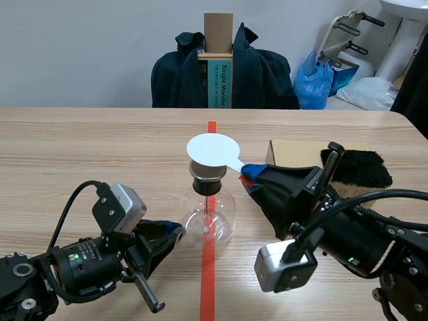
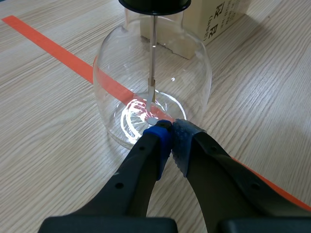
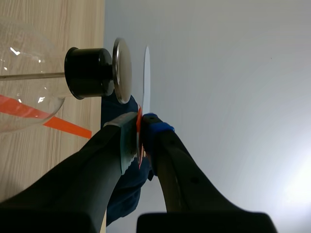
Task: Do the electroscope experiment.
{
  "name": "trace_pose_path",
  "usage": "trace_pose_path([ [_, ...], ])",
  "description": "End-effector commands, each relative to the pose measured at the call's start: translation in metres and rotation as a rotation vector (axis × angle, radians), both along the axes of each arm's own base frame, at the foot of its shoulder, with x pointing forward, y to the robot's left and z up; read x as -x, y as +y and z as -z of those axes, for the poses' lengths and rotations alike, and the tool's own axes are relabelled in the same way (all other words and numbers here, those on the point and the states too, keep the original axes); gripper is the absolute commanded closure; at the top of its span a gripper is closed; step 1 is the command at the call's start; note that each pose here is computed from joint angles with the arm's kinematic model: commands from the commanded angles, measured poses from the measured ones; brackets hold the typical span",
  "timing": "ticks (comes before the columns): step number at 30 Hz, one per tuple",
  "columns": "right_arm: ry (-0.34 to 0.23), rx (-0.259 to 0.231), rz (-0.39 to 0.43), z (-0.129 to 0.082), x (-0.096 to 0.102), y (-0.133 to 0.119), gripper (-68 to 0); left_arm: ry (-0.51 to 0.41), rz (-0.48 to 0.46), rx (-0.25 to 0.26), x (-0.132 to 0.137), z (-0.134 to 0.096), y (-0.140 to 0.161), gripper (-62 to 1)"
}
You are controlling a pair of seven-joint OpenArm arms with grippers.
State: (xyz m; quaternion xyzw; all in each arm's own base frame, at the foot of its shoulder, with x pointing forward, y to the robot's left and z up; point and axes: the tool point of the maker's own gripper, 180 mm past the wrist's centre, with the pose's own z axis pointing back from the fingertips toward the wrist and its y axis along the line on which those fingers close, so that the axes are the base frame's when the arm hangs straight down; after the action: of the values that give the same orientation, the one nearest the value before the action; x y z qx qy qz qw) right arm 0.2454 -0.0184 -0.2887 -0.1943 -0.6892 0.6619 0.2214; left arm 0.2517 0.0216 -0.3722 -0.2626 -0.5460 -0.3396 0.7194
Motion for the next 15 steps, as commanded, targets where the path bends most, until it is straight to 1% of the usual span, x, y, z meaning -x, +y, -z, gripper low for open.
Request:
trace_pose_path([
  [1,-0.042,-0.005,-0.009,-0.012,-0.003,-0.001,-0.8,-0.035,-0.007,0.029,-0.007,-0.013,-0.003,-1.7],
  [10,-0.046,-0.006,-0.082,-0.012,0.008,0.006,-0.8,-0.035,-0.007,0.029,-0.007,-0.013,-0.003,-1.7],
  [15,-0.046,-0.005,-0.09,-0.012,0.01,0.006,-0.8,-0.035,-0.007,0.029,-0.007,-0.013,-0.003,-1.6],
])
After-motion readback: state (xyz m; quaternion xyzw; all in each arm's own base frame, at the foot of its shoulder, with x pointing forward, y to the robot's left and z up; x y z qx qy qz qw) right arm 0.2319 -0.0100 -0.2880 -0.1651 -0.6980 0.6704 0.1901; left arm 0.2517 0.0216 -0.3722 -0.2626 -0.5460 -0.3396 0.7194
